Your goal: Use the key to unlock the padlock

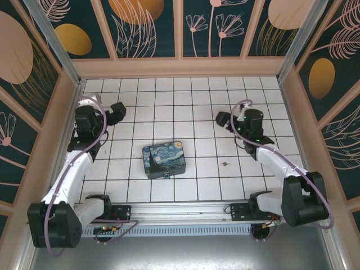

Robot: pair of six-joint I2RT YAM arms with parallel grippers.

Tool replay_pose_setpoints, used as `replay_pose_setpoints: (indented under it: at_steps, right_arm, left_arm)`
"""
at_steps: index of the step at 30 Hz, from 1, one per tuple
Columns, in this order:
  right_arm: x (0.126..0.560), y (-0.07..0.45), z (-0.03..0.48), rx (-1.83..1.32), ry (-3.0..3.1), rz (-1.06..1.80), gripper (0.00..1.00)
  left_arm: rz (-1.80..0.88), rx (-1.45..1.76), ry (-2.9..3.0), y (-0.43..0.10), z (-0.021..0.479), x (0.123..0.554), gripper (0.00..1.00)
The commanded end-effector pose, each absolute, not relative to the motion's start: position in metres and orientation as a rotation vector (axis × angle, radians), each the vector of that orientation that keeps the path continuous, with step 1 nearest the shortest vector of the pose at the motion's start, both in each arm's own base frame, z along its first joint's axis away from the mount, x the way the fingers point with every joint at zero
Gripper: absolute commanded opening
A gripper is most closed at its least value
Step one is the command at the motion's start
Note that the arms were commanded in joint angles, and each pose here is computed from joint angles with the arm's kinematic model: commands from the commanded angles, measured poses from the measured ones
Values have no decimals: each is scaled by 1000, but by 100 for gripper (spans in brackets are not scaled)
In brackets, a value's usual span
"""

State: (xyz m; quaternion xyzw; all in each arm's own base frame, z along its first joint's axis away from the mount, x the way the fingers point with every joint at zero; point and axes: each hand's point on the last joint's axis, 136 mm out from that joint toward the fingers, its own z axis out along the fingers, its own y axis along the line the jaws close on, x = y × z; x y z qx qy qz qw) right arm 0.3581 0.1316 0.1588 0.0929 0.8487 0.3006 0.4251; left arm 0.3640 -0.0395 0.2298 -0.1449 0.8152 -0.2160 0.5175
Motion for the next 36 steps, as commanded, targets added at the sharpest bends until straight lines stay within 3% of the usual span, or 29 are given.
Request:
replay_pose_setpoints:
  at_steps: [1, 7, 13, 36]
  right_arm:
    - [331, 164, 146, 253, 2226, 849, 86]
    - [298, 222, 131, 183, 2328, 946, 84]
    - [276, 267, 116, 116, 2414, 975, 80]
    - [233, 313, 83, 83, 2553, 956, 73]
  left_arm:
    - [-705, -426, 2160, -62, 187, 320, 94]
    - [-868, -458, 2315, -88, 142, 279, 87]
    - [-948, -393, 2377, -122, 123, 255, 88]
    - [-1180, -325, 2419, -172, 99, 229, 88]
